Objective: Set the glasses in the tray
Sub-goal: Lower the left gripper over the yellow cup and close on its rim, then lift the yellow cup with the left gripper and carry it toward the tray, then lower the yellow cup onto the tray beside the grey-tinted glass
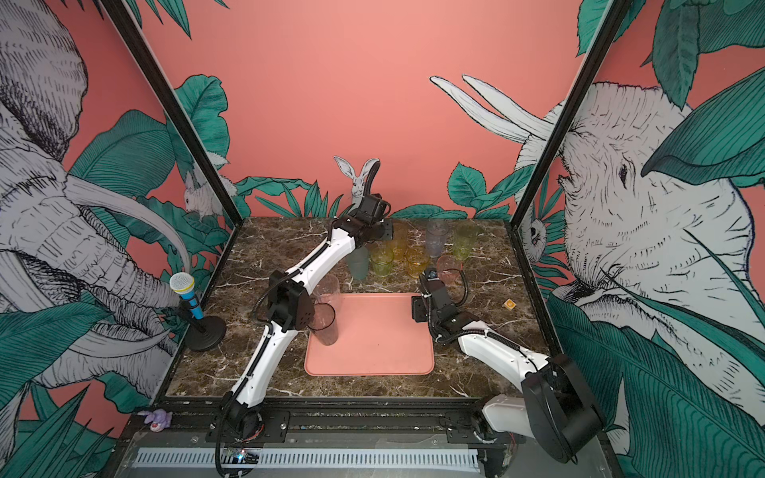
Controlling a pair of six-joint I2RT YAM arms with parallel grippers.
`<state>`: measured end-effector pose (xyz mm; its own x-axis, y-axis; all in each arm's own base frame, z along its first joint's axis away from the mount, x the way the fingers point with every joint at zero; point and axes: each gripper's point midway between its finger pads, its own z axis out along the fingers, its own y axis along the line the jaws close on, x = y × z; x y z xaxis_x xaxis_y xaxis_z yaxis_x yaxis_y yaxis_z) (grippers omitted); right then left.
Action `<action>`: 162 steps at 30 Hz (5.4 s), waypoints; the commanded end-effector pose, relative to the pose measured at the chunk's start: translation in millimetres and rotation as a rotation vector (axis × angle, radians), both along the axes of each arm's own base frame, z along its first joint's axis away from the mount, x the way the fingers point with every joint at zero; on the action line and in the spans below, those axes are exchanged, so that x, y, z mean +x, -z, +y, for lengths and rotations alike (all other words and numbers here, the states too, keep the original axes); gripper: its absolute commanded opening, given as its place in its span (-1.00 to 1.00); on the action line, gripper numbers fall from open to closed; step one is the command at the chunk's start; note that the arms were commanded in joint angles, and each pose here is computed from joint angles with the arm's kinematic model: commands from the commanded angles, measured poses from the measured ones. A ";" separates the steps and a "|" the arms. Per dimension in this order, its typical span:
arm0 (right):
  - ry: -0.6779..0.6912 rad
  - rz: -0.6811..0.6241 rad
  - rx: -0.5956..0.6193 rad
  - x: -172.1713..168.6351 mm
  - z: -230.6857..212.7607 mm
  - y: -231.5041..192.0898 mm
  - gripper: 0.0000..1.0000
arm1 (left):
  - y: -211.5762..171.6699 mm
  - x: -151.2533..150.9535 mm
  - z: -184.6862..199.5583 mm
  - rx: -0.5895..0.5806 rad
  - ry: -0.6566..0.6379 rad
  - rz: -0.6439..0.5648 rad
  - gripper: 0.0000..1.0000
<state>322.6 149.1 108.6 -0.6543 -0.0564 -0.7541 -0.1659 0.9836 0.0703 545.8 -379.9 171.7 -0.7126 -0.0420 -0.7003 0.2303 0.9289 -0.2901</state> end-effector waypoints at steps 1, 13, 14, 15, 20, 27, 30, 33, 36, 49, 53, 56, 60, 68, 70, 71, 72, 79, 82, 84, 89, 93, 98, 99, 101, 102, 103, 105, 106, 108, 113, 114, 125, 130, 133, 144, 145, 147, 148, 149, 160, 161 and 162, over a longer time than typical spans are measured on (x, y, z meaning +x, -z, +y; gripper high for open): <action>0.011 -0.039 0.018 8.2 2.0 -15.7 0.31 | -22.8 5.3 2.4 -0.053 -0.020 -0.027 -0.10; 0.013 -0.044 0.021 8.0 1.2 -17.2 0.31 | -15.9 6.9 -2.2 -0.059 -0.001 -0.019 -0.19; 0.012 -0.046 0.023 7.7 1.5 -17.7 0.31 | -15.1 7.0 -3.6 -0.066 0.004 -0.017 -0.21; 0.011 -0.049 0.025 7.6 1.5 -18.4 0.31 | -15.1 6.8 -5.4 -0.073 0.009 -0.016 -0.22; 0.011 -0.053 0.026 6.7 1.0 -19.6 0.31 | -9.4 7.4 -6.8 -0.078 0.006 -0.005 -0.28; 0.010 -0.052 0.031 7.3 1.8 -20.0 0.31 | -4.2 8.5 -5.9 -0.074 -0.005 0.002 -0.38; 0.007 -0.049 0.032 6.9 2.2 -19.1 0.31 | 0.0 8.4 -2.2 -0.053 -0.018 0.007 -0.43; 0.005 -0.048 0.035 6.8 2.9 -18.9 0.31 | 3.3 7.7 -0.3 -0.040 -0.020 0.014 -0.48; 0.005 -0.048 0.035 6.8 3.1 -18.9 0.31 | 4.5 7.8 -0.7 -0.038 -0.020 0.014 -0.54; 0.002 -0.046 0.035 6.7 3.7 -19.2 0.32 | -2.5 8.8 3.6 -0.029 -0.029 0.000 -0.83; 0.003 -0.047 0.032 6.8 3.2 -19.2 0.31 | -6.3 10.5 4.2 -0.043 -0.033 -0.005 -0.89; 0.004 -0.044 0.028 6.3 2.3 -18.1 0.31 | -9.6 11.8 2.8 -0.063 -0.032 -0.009 -0.95; 0.004 -0.045 0.027 6.5 2.5 -18.7 0.31 | -13.3 11.9 1.0 -0.082 -0.030 -0.012 -1.00; 0.004 -0.049 0.028 6.6 2.2 -20.3 0.31 | -37.2 9.6 9.2 -0.111 -0.036 -0.036 -1.00; 0.003 -0.047 0.027 6.2 2.2 -19.4 0.31 | -45.0 8.4 12.0 -0.119 -0.037 -0.042 -1.00; 0.004 -0.048 0.028 6.4 2.2 -19.8 0.31 | -50.1 7.5 13.7 -0.123 -0.037 -0.046 -1.00; 0.004 -0.047 0.027 6.5 2.1 -19.5 0.31 | -53.6 6.3 15.4 -0.124 -0.038 -0.047 -1.00; 0.003 -0.045 0.027 6.3 2.2 -18.6 0.31 | -81.7 -1.2 33.6 -0.138 -0.053 -0.059 -1.00; 0.003 -0.045 0.028 6.6 2.4 -18.6 0.31 | -92.3 -5.4 44.2 -0.137 -0.060 -0.051 -1.00; 0.003 -0.044 0.028 6.5 2.5 -18.3 0.31 | -97.3 -9.9 51.9 -0.126 -0.065 -0.042 -1.00; 0.002 -0.043 0.031 6.6 3.1 -17.8 0.31 | -122.3 -27.6 72.1 -0.072 -0.065 -0.053 -1.00; 0.002 -0.040 0.029 7.4 3.6 -17.2 0.31 | -145.6 -49.0 89.0 -0.037 -0.063 -0.053 -1.00; 0.007 -0.040 0.023 7.3 2.4 -16.8 0.32 | -164.6 -83.9 106.5 -0.022 -0.050 -0.008 -1.00; 0.007 -0.040 0.024 7.3 2.6 -17.3 0.32 | -168.8 -91.0 109.1 -0.021 -0.044 -0.003 -1.00; 0.009 -0.039 0.024 7.2 2.0 -17.2 0.32 | -172.2 -103.2 115.6 -0.015 -0.041 0.014 -1.00; 0.009 -0.042 0.025 7.3 2.0 -18.3 0.32 | -174.6 -109.6 117.8 -0.017 -0.037 0.021 -1.00; 0.008 -0.043 0.027 7.3 2.4 -18.6 0.32 | -176.3 -115.8 120.7 -0.016 -0.035 0.030 -1.00; 0.008 -0.041 0.024 6.6 2.0 -17.9 0.32 | -180.0 -128.8 125.3 -0.014 -0.027 0.048 -1.00; 0.009 -0.043 0.025 6.8 1.7 -18.6 0.32 | -180.8 -135.7 126.6 -0.013 -0.021 0.059 -1.00; 0.011 -0.046 0.025 7.0 1.2 -19.6 0.32 | -184.9 -149.2 129.2 -0.015 -0.007 0.069 -1.00; 0.014 -0.043 0.018 7.1 0.3 -18.1 0.32 | -190.8 -187.4 134.0 0.006 0.042 0.098 -1.00; 0.013 -0.044 0.019 7.1 0.5 -18.6 0.32 | -190.7 -196.1 134.5 0.010 0.054 0.106 -1.00; 0.015 -0.048 0.017 6.8 -0.2 -19.3 0.32 | -176.5 -277.7 139.2 0.034 0.131 0.170 -1.00; 0.019 -0.049 0.016 7.1 -1.1 -19.5 0.32 | -160.1 -303.0 144.4 0.065 0.138 0.209 -1.00; 0.023 -0.051 0.015 6.6 -2.2 -18.8 0.32 | -153.0 -316.5 144.8 0.080 0.132 0.233 -1.00; 0.028 -0.043 0.002 8.1 -2.9 -14.5 0.32 | -104.7 -345.6 135.2 0.196 0.135 0.285 -1.00; 0.029 -0.043 0.000 8.1 -3.0 -14.3 0.32 | -96.9 -348.3 133.8 0.198 0.134 0.297 -1.00; 0.031 -0.041 -0.003 8.5 -3.5 -13.0 0.32 | -83.7 -353.2 131.6 0.202 0.129 0.316 -1.00; 0.031 -0.040 -0.004 8.5 -3.2 -12.0 0.32 | -78.0 -355.5 130.9 0.208 0.126 0.323 -1.00; 0.030 -0.039 -0.003 9.1 -2.8 -11.6 0.32 | -74.0 -356.9 130.9 0.215 0.122 0.321 -1.00; 0.043 -0.025 -0.019 11.5 -4.0 -6.5 0.31 | -43.8 -364.5 131.0 0.207 0.072 0.314 -1.00; 0.047 -0.029 -0.021 11.4 -5.0 -7.4 0.31 | -41.5 -364.9 131.1 0.200 0.068 0.315 -1.00; 0.052 -0.031 -0.024 11.2 -6.6 -7.2 0.31 | -39.0 -365.5 131.0 0.192 0.064 0.317 -1.00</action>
<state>325.7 145.7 100.6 -0.6689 -0.0678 -0.7403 -0.1452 0.9886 0.0406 176.5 -248.6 203.4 -0.9002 0.1949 -0.3893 0.2620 0.9567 -0.1270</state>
